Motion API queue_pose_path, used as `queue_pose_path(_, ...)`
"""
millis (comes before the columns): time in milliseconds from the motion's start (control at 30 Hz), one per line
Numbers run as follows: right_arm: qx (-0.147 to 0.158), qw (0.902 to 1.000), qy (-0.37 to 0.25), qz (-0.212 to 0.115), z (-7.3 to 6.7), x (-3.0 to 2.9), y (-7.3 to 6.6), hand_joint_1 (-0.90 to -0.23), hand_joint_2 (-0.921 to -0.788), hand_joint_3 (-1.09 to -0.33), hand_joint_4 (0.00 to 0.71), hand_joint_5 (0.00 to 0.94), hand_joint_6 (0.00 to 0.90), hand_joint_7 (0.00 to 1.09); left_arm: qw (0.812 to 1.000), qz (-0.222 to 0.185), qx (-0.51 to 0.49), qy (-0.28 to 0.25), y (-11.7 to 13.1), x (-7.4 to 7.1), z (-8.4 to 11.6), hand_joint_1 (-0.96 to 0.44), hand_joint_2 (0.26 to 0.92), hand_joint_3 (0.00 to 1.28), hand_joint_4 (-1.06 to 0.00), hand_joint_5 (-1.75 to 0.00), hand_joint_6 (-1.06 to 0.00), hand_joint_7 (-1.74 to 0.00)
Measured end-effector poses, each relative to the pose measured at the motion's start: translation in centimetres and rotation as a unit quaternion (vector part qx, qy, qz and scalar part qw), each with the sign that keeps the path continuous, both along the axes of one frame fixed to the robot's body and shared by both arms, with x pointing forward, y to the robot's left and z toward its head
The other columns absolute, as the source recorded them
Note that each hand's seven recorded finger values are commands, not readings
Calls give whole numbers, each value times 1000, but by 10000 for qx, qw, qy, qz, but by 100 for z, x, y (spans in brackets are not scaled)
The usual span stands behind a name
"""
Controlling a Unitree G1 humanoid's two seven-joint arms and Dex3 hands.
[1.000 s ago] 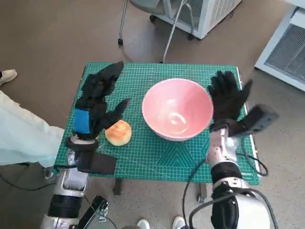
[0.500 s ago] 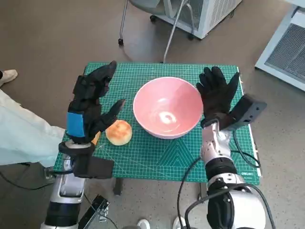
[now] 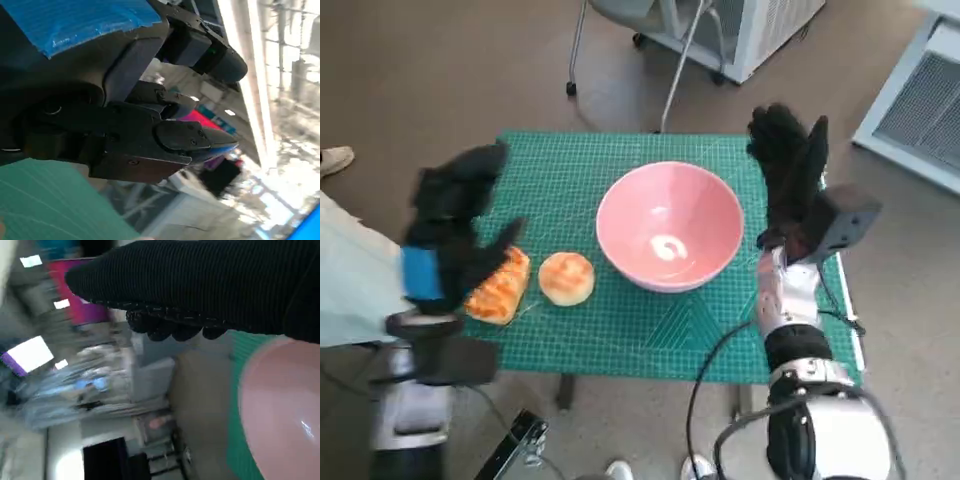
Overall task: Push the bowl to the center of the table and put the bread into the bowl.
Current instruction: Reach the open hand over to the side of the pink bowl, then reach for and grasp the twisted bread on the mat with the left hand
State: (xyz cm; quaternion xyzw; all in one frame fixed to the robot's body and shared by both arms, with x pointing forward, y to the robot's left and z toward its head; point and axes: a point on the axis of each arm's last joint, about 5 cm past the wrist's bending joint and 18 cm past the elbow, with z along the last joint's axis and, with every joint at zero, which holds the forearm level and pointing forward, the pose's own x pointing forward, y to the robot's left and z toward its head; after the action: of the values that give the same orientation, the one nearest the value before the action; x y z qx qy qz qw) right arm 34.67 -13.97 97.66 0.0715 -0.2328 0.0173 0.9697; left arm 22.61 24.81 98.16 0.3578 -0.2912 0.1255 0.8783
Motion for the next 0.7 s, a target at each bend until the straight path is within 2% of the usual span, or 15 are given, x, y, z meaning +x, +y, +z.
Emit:
queue_pose_path(100, -372, 9969, -655, 239, 51, -36, -40, -519, -921, -753, 362, 30, 115, 721, 9991, 147, 350, 187, 154, -70, 68, -231, 921, 138, -428, 0, -313, -536)
queue_pose_path(167, -600, 9918, -1058, 400, 73, -66, -68, -524, -921, -752, 365, 29, 106, 733, 9971, 247, 623, 369, 262, -116, 125, -239, 921, 125, -419, 0, -316, -512)
queue_pose_path(333, -1071, 9762, -1787, 609, 102, -144, -132, -529, -921, -750, 370, 27, 95, 774, 9891, 431, 1134, 839, 445, -212, 269, -246, 908, 34, -372, -1, -408, -300)
queue_pose_path(533, -1307, 9628, -2267, 671, 100, -224, -138, -520, -921, -756, 373, 26, 83, 806, 9741, 521, 1632, 1479, 536, -295, 390, -204, 853, 4, -342, 0, -496, -124)
queue_pose_path(700, -1390, 9588, -2392, 648, 86, -265, -134, -519, -921, -760, 374, 26, 79, 817, 9554, 646, 2001, 2072, 542, -341, 468, -145, 833, 1, -319, 0, -519, -57)
